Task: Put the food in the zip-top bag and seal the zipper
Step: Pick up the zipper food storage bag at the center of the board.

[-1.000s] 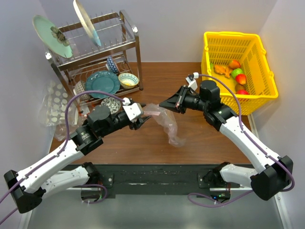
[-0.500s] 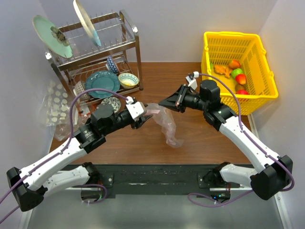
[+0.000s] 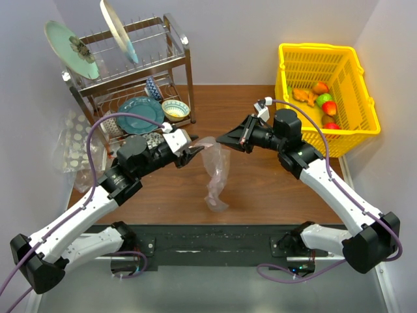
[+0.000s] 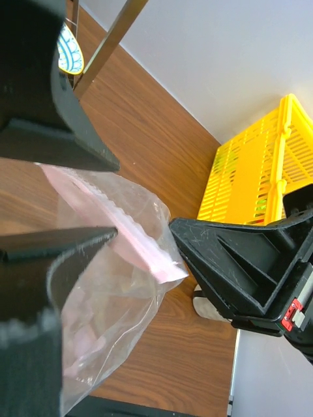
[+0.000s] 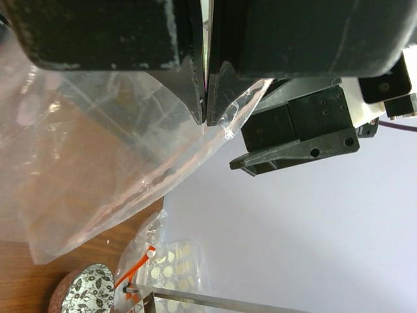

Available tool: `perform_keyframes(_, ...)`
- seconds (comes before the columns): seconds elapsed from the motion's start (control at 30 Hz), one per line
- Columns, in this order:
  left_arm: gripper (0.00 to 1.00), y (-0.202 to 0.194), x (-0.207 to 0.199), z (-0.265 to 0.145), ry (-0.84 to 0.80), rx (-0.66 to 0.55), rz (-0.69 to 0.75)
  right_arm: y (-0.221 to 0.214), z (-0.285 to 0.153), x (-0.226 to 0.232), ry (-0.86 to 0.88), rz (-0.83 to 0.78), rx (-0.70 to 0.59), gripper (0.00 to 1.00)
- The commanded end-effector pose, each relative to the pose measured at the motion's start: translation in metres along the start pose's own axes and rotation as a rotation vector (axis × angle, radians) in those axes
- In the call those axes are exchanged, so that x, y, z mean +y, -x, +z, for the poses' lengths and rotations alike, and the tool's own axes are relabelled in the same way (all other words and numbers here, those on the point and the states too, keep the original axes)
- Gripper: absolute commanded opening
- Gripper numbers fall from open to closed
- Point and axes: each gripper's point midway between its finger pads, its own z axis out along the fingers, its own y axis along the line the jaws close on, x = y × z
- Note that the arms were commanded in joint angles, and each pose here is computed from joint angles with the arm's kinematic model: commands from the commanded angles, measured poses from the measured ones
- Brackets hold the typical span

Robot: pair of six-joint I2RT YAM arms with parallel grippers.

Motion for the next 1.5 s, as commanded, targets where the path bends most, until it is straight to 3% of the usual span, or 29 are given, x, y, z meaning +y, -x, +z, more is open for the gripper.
perform_keyframes(0.0, 0.47, 0.02, -0.003, -0.001, -0.026, -0.072, 0.01, -0.001, -0.002, 0.016, 0.058, -0.011, 0.012, 0.0)
perform_keyframes(0.13, 0.49, 0.025, -0.01, 0.005, -0.062, -0.072, 0.007, -0.002, -0.004, 0.02, 0.069, -0.011, 0.017, 0.0)
perform_keyframes(0.23, 0.43, 0.027, -0.019, 0.015, -0.078, -0.044, 0.031, -0.004, -0.006, 0.024, 0.077, -0.013, 0.024, 0.0)
perform_keyframes(0.33, 0.18, 0.025, -0.026, 0.024, -0.098, -0.003, 0.038, -0.005, -0.009, 0.025, 0.081, -0.017, 0.022, 0.0)
perform_keyframes(0.37, 0.0, 0.025, -0.026, 0.025, -0.099, 0.007, 0.037, -0.005, -0.009, 0.024, 0.077, -0.015, 0.022, 0.0)
perform_keyframes(0.47, 0.0, 0.026, -0.021, 0.026, -0.075, 0.028, 0.027, -0.005, -0.01, 0.019, 0.059, -0.028, 0.015, 0.03)
perform_keyframes(0.5, 0.0, 0.024, -0.021, 0.026, -0.069, 0.036, 0.02, -0.004, -0.01, 0.018, 0.052, -0.036, 0.009, 0.08)
perform_keyframes(0.53, 0.0, 0.022, -0.021, 0.025, -0.064, 0.042, 0.011, 0.0, -0.01, 0.015, 0.038, -0.066, -0.016, 0.22)
perform_keyframes(0.67, 0.0, 0.002, -0.021, 0.027, -0.053, 0.118, -0.031, 0.011, -0.017, -0.011, -0.118, -0.191, -0.082, 0.38)
perform_keyframes(0.77, 0.0, -0.024, -0.022, 0.03, -0.034, 0.195, -0.081, 0.025, -0.029, -0.024, -0.229, -0.323, -0.149, 0.41)
perform_keyframes(0.9, 0.0, -0.057, -0.028, 0.039, -0.039, 0.305, -0.154, 0.027, -0.05, -0.012, -0.216, -0.553, -0.174, 0.43)
perform_keyframes(1.0, 0.0, -0.065, -0.027, 0.042, -0.031, 0.344, -0.187, 0.02, -0.058, -0.011, -0.21, -0.634, -0.149, 0.45)
perform_keyframes(1.17, 0.0, -0.072, -0.012, 0.043, 0.016, 0.37, -0.283, -0.009, -0.052, -0.009, -0.102, -0.695, -0.032, 0.43)
perform_keyframes(1.33, 0.0, -0.06, 0.006, 0.038, 0.025, 0.315, -0.417, -0.043, -0.019, -0.036, -0.159, -0.74, 0.082, 0.42)
perform_keyframes(1.47, 0.0, -0.052, 0.009, 0.034, -0.009, 0.275, -0.459, -0.055, 0.004, -0.046, -0.164, -0.745, 0.091, 0.41)
